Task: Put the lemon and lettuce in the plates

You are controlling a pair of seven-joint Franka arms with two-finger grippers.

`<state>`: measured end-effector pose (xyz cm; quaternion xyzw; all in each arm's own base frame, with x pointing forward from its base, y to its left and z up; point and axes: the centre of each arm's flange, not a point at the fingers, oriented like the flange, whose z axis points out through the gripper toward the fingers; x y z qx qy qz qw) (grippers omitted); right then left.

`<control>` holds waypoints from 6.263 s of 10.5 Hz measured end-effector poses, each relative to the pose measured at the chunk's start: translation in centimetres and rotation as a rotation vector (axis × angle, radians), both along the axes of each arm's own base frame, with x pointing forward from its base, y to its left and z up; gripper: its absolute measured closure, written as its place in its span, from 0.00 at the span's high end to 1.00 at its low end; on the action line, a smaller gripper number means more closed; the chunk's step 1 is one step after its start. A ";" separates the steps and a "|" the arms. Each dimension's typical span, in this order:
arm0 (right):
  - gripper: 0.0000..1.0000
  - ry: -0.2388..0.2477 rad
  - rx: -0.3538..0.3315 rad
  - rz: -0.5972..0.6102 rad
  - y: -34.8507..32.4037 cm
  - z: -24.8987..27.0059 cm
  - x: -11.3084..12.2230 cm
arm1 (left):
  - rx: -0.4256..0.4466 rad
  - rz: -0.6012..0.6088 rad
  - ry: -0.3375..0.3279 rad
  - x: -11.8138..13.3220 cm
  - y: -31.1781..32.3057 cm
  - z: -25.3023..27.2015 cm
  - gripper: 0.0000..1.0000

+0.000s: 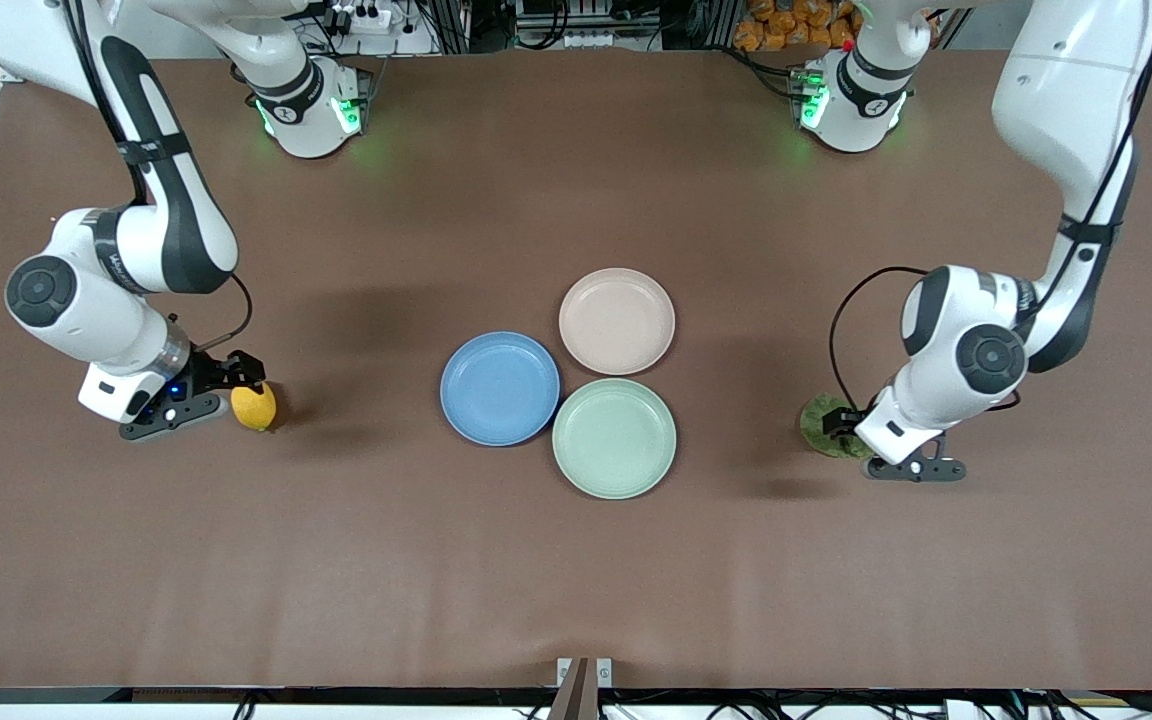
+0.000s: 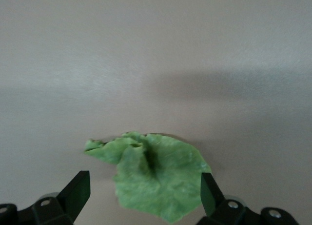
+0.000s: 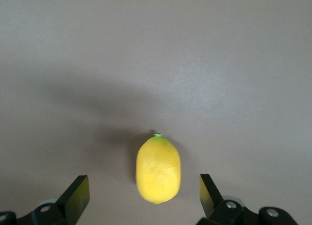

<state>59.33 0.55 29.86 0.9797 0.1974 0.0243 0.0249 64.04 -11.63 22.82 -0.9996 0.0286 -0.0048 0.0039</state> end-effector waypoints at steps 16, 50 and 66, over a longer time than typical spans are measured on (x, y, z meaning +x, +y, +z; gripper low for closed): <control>1.00 0.024 -0.036 -0.086 -3.1 -7.8 -1.3 | 0.005 0.071 0.005 -0.5 -3.5 -0.5 0.04; 0.63 0.207 0.214 -0.284 35.4 -6.9 -0.6 | -0.050 0.379 -0.125 -6.2 -17.3 29.4 1.00; 1.00 0.002 0.042 -0.334 9.7 24.5 2.4 | -0.017 0.185 -0.106 -6.1 4.5 42.4 1.00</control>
